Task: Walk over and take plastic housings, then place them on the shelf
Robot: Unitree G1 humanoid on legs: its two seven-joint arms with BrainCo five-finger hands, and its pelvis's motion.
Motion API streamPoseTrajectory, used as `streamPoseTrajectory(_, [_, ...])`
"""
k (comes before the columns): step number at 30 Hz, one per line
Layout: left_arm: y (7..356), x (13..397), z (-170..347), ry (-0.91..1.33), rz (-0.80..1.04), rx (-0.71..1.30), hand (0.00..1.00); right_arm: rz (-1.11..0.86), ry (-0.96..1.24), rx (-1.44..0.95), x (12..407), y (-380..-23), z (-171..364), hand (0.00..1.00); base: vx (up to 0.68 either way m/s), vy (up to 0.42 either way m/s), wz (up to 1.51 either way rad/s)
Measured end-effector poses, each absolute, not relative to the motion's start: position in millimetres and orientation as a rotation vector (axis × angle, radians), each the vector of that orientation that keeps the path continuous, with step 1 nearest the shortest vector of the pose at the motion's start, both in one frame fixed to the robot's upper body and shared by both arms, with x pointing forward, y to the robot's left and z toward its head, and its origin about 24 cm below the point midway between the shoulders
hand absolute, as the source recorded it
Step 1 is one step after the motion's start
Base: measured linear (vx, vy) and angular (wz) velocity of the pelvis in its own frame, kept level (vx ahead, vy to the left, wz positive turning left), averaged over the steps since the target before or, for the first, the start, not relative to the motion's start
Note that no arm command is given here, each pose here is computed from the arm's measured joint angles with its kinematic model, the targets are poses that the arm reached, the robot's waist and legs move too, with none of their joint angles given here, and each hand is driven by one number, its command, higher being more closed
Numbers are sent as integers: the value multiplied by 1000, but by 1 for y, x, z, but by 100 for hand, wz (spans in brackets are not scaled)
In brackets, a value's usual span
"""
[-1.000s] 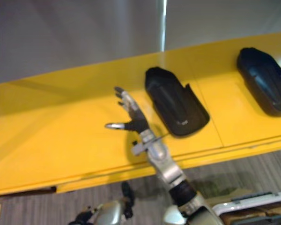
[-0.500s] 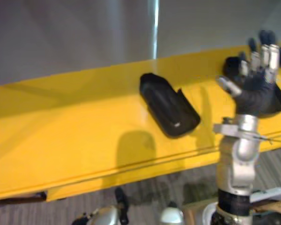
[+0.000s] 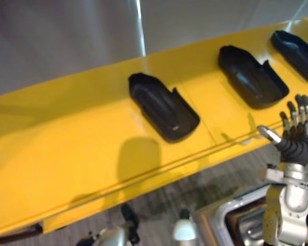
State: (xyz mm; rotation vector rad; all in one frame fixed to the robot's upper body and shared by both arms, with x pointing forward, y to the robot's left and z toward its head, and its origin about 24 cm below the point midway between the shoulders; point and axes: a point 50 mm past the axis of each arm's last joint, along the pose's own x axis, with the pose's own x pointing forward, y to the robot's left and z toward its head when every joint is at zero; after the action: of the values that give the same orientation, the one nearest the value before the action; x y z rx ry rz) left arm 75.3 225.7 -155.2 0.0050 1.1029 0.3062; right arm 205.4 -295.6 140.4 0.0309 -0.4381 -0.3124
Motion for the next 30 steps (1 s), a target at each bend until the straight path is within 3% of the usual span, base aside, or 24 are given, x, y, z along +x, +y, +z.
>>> streamPoseTrajectory(15, [227,84,-152,1092,290,4,0,-309,-365,96,247,-313,130,0,12,5,6])
streamPoseTrajectory(30, [217,101,-149,1038,243,-30,0,-103,-347,99,291,-290,139,0,9,11,9])
